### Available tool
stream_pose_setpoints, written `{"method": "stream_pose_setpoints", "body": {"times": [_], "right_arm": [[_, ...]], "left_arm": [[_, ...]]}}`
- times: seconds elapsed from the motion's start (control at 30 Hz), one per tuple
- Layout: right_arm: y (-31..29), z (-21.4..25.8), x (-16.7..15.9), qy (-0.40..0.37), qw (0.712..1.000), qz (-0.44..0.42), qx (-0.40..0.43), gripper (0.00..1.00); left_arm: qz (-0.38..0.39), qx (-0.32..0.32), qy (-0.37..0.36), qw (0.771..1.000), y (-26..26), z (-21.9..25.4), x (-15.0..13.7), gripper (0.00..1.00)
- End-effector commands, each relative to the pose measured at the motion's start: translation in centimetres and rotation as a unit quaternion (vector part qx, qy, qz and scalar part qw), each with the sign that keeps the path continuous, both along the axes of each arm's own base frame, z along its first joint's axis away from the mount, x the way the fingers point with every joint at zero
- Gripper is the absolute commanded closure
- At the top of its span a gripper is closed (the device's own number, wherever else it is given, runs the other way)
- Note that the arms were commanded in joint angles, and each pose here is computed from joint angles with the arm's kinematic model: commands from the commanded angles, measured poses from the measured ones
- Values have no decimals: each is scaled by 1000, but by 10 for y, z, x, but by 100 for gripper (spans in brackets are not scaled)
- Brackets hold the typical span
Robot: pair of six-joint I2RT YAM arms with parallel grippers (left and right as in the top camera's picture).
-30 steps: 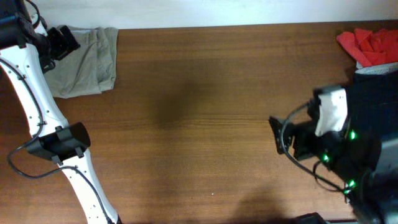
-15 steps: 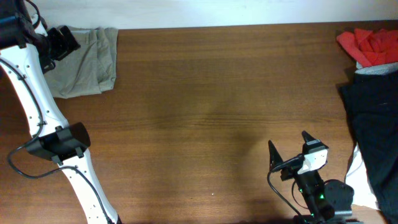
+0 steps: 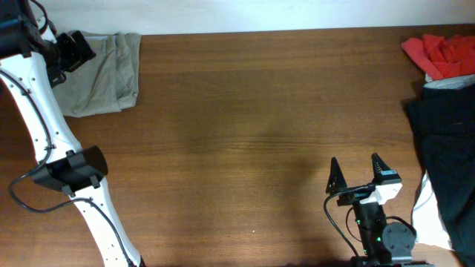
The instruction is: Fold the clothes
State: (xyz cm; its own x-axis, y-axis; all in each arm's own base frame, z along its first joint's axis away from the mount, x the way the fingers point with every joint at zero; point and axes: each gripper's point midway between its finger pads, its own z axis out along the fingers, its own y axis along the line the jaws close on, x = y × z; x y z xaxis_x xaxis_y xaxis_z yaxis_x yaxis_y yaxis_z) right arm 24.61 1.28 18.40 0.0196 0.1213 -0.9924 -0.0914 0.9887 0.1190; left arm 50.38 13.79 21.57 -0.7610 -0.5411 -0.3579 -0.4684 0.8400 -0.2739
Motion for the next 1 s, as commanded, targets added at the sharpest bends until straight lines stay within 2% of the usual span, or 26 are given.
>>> {"method": "stream_pose_setpoints", "body": {"times": [0.0, 0.7, 0.87, 0.97], "right_arm": [[-7, -24, 0, 47, 999, -18, 10, 2], [-7, -27, 0, 53, 998, -18, 10, 1], [-7, -27, 0, 53, 998, -18, 10, 1], [-7, -27, 0, 53, 998, -18, 10, 1]], "left_arm": [[-7, 3, -8, 1000, 0, 5, 0, 1], [-10, 2, -4, 1000, -3, 1, 1, 1], [-49, 10, -31, 998, -45, 34, 1, 1], [-74, 4, -14, 997, -75, 49, -18, 1]]}}
